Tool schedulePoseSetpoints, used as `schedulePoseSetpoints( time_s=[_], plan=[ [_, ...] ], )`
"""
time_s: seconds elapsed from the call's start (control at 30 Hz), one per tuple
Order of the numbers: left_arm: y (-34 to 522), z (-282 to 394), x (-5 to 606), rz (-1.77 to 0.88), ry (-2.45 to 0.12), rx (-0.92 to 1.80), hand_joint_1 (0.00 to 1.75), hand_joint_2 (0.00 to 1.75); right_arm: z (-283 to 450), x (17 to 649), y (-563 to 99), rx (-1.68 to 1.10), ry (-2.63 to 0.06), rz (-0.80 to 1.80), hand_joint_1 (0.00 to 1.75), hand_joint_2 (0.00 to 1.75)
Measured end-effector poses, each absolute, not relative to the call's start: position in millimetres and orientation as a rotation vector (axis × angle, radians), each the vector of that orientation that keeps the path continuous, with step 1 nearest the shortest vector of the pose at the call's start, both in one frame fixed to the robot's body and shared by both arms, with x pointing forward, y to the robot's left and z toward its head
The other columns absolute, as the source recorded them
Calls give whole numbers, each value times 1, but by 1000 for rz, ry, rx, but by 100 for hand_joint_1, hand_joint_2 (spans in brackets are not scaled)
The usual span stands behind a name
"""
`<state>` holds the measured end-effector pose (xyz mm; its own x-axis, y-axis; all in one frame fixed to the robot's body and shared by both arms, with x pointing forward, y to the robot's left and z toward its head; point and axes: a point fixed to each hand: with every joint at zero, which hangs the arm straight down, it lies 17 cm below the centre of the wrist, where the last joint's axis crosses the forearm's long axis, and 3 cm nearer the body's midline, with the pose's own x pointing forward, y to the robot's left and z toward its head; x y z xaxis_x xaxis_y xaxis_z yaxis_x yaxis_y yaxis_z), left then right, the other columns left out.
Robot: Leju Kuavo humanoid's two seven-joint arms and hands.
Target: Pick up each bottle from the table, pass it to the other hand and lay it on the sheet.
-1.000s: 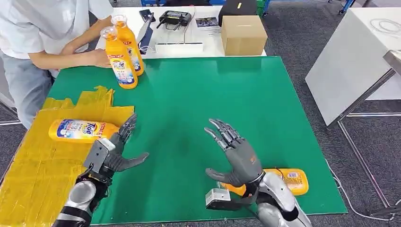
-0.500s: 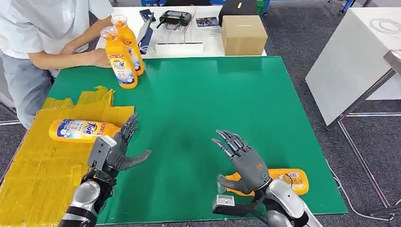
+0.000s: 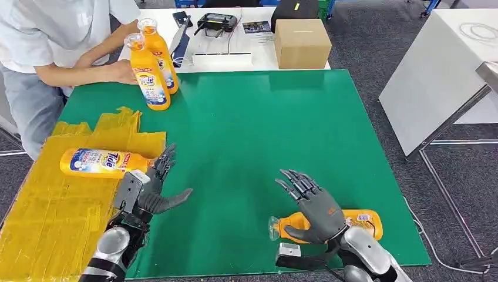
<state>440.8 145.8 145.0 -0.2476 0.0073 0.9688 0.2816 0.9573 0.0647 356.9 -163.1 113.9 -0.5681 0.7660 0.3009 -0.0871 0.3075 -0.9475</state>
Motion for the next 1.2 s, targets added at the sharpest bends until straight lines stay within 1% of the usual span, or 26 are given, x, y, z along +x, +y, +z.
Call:
schedulePoseSetpoints(
  time_s=[0.3,0.73,0.93,1.2],
  plan=[
    [146,145,441,-258,-1807,-215,0,175,110,356,-164,-590,-1767,1364,0,175],
    [135,140,441,-250,-1791,-265,0,175,72,327,-194,-344,-1661,1406,0,175],
    [127,141,443,-258,-1790,-284,0,175,51,322,-228,-397,-1565,1459,0,175],
    [123,139,442,-259,-1785,-295,0,175,41,324,-245,-449,-1503,1470,0,175]
  ],
)
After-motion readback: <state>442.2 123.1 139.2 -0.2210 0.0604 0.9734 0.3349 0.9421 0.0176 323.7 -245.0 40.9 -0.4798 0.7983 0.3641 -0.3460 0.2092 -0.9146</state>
